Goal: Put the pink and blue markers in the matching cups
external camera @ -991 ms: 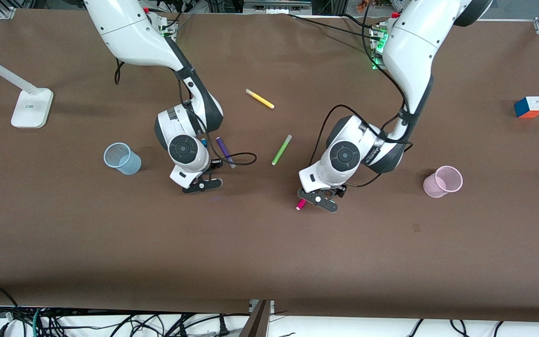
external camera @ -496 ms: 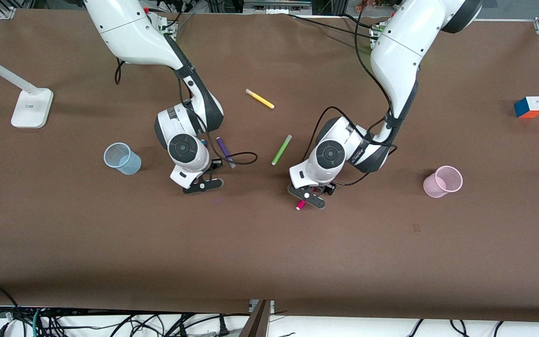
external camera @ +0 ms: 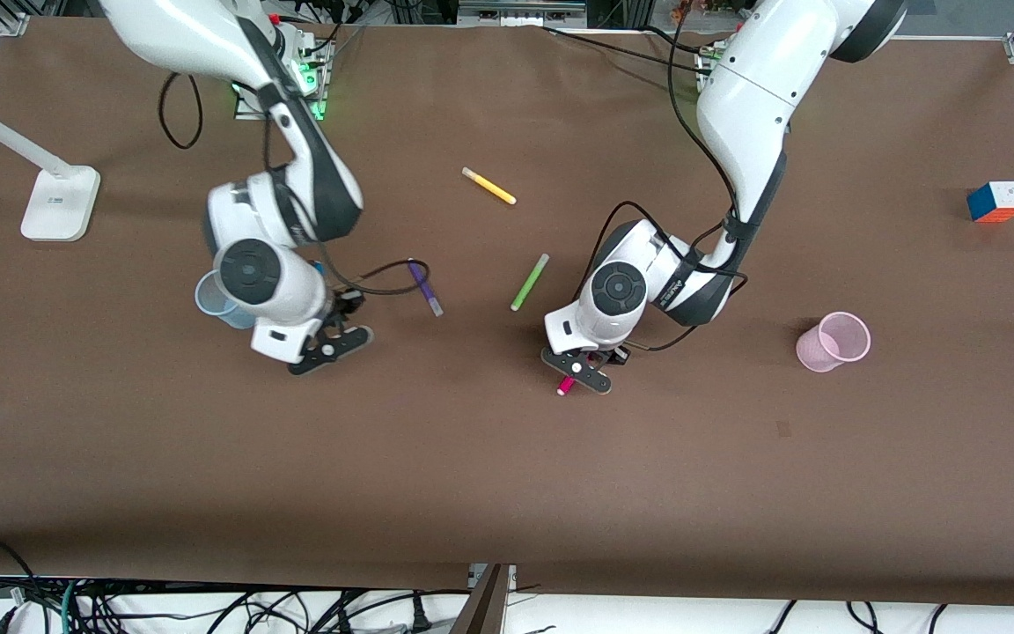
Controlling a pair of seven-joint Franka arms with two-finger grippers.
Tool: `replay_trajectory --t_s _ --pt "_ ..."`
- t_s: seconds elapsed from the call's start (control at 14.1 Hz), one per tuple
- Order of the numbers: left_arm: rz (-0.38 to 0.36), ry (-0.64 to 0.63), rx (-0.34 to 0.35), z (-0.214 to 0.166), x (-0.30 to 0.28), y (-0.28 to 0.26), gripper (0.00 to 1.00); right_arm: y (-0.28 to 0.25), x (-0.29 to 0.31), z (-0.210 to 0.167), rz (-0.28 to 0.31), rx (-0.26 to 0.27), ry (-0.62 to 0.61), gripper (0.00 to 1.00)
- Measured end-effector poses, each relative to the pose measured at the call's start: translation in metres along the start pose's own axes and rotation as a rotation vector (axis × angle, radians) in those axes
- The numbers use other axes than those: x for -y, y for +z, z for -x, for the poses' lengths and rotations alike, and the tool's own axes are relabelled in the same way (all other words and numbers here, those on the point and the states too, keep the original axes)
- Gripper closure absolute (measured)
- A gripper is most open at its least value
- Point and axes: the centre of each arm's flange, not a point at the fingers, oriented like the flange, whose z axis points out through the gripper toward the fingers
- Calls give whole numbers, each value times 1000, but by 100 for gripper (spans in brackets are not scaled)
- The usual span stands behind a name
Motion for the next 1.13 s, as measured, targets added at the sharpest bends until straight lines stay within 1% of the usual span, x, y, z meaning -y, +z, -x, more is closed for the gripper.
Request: replay_trajectory --t_s 0.14,0.21,0.35,0.5,0.64,0.71,0.85,0.99,1.13 --pt "-3 -2 7 0 2 -4 82 -21 -30 19 -24 17 -153 83" --pt "-9 -6 22 0 5 -10 82 -27 -43 27 -50 13 -238 83" --pt "-26 -21 74 2 16 -39 82 -31 -67 40 -114 -14 -394 83" --pt "-44 -57 151 12 41 -81 82 -29 -92 52 -192 -58 -525 83" --pt "-63 -106 256 32 76 -113 82 -26 -115 67 -274 -118 -621 83" --pt "-90 -115 316 43 98 -121 82 -23 -128 75 -315 -155 -670 83" --pt "-144 -75 424 63 145 -126 82 -12 -155 91 -394 -250 -770 83" --pt "-182 -46 527 82 185 -126 82 5 -180 108 -456 -336 -853 83" --pt "-233 -49 647 102 215 -132 82 20 -198 119 -500 -403 -912 83"
